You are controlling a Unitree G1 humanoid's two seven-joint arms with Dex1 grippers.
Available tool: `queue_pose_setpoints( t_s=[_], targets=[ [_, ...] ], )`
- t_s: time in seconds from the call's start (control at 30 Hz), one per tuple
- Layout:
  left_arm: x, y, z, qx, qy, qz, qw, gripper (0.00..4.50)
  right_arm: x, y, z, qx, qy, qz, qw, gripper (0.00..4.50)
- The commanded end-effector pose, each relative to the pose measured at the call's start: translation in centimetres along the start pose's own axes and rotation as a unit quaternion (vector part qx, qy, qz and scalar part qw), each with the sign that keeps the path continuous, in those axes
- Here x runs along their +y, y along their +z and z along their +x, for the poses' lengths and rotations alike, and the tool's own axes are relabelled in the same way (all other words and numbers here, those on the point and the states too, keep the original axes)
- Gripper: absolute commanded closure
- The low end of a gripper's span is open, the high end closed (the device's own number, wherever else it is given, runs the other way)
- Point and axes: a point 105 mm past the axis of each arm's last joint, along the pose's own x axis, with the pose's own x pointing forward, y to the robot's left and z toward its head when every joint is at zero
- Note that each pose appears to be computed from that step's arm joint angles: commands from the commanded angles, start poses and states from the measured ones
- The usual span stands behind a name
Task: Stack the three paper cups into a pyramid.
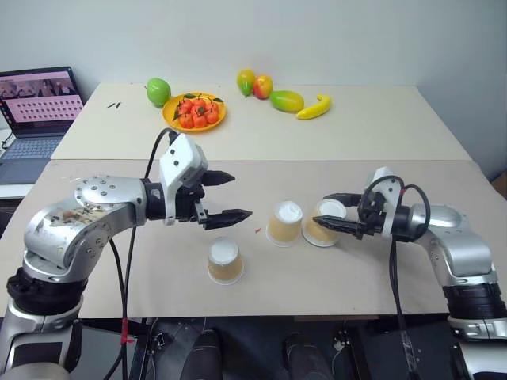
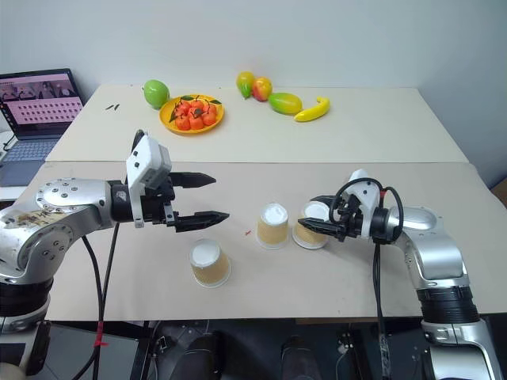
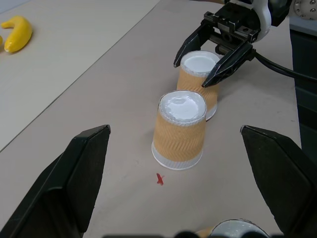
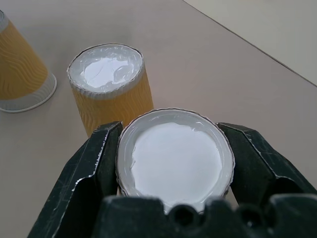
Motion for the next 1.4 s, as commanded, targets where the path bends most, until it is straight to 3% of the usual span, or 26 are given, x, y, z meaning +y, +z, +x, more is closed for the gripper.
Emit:
queue_pose_setpoints(
  t_s=[0.03, 0.33, 0.4, 0.53, 0.77, 1.1, 1.4],
  targets=[
    [-0.2, 1.4, -0.2, -0.014, 0.003, 0.031, 0.999, 0.0, -0.2, 0.9, 0.5, -0.017, 0.003, -0.018, 1.0, 1.74],
    [-0.2, 1.6, -0.4, -0.012, 0.01, 0.034, 0.999, 0.0, -0.3, 0.6, 1.6, -0.02, 0.014, -0.019, 1.0, 1.74],
    [-0.2, 1.6, -0.4, -0.013, 0.011, 0.034, 0.999, 0.0, -0.3, 0.5, 1.6, -0.019, 0.015, -0.021, 0.999, 0.72],
    [-0.1, 1.7, -0.3, -0.014, 0.012, 0.034, 0.999, 0.0, -0.3, 0.9, 1.6, -0.027, 0.024, -0.035, 0.999, 0.04],
    [0.0, 1.8, -0.2, -0.016, 0.007, 0.031, 0.999, 0.0, -0.2, 2.6, 0.3, -0.035, 0.026, -0.05, 0.998, 0.04],
    [0.2, 1.2, 0.1, -0.018, 0.002, 0.025, 1.0, 0.0, -0.5, 10.3, -5.4, -0.066, -0.004, -0.099, 0.993, 0.04],
    [-0.4, -0.2, -1.7, 0.001, 0.017, 0.01, 1.0, 0.0, 1.8, 11.7, -7.5, -0.059, 0.046, -0.087, 0.993, 0.04]
  ],
)
